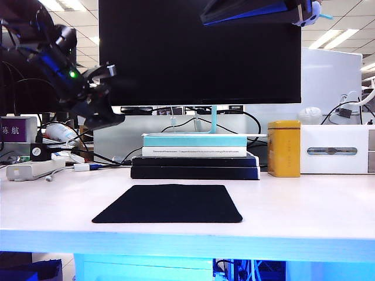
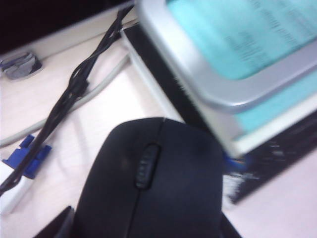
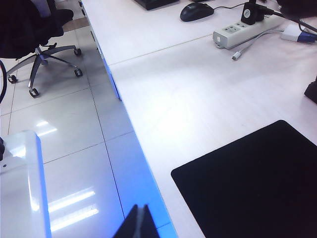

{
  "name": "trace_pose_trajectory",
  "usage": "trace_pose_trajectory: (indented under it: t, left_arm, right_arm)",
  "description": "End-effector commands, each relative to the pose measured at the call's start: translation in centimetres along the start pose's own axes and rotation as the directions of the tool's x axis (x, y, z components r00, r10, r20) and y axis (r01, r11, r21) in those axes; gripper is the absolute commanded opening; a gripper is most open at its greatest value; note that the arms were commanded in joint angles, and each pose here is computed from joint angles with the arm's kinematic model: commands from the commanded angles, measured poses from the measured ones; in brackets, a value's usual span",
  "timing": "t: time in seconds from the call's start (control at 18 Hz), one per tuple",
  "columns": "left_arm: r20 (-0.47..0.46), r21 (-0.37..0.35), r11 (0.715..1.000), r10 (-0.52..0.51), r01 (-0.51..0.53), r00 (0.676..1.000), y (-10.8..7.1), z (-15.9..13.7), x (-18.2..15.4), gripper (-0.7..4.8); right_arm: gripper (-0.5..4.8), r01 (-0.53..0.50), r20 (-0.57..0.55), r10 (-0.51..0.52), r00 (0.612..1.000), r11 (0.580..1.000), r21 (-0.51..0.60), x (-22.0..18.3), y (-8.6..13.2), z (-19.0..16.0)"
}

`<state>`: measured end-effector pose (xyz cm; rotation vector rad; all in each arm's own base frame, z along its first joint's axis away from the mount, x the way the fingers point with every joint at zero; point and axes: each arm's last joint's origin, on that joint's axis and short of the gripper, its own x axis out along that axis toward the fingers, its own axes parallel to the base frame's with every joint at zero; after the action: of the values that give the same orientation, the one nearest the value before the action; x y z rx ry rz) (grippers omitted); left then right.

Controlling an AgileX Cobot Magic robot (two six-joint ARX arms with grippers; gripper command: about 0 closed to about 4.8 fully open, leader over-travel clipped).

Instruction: Place the black mouse on the black mouse pad.

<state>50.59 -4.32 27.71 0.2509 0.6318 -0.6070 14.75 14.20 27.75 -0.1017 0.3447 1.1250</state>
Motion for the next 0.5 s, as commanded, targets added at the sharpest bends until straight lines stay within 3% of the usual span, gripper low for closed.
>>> trace_pose_trajectory:
  t: [0.06, 0.5]
  left_arm:
    - [0.027, 0.018, 0.999, -0.029, 0.029, 0.999, -1.5, 1.7, -2.0, -0.05]
    - [0.001, 0.008, 1.000, -0.014, 0.014, 1.000, -2.9, 3.0, -5.0, -0.05]
  right_arm:
    - [-0.06, 0.033, 0.015, -0.033, 0.999, 0.999, -0.015, -0.1, -0.1, 0.3]
    - [-0.06, 0.084, 0.002, -0.084, 0.996, 0.996, -0.036, -0.7, 0.0, 0.2]
